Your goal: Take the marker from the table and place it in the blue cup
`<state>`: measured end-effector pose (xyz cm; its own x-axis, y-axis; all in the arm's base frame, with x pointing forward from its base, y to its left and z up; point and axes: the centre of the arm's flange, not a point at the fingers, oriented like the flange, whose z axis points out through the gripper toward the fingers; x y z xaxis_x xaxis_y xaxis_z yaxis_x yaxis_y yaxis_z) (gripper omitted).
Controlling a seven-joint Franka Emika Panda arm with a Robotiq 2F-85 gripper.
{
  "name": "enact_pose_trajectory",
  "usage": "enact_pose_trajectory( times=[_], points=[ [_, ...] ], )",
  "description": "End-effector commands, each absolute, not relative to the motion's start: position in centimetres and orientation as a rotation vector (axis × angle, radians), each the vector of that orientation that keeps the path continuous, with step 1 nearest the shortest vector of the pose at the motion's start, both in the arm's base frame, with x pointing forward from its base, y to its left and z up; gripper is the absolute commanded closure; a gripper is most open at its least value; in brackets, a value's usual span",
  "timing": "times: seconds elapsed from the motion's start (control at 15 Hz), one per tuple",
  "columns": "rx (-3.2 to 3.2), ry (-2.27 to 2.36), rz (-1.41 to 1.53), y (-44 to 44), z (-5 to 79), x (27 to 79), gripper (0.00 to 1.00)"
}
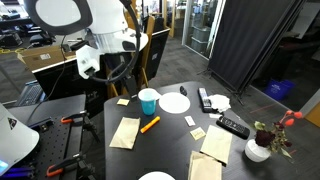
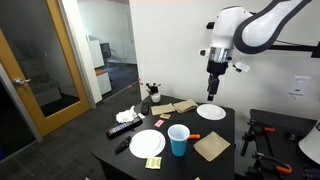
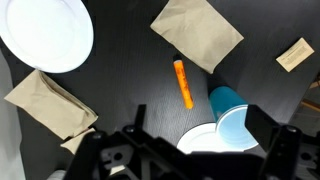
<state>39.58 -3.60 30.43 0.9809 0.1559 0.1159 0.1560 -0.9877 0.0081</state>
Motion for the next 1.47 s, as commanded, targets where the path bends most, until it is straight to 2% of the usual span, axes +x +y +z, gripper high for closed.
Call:
enact_pose_trajectory(
  times=[0.0, 0.4, 1.4],
  points=[
    [-3.126, -0.247, -0.173, -3.6, 30.1, 39.6, 0.00],
    [-3.126, -0.247, -0.164, -3.6, 29.8, 39.6, 0.00],
    [-3.126, -0.504, -0.190, -2.2, 20.6, 42.2, 0.00]
  ],
)
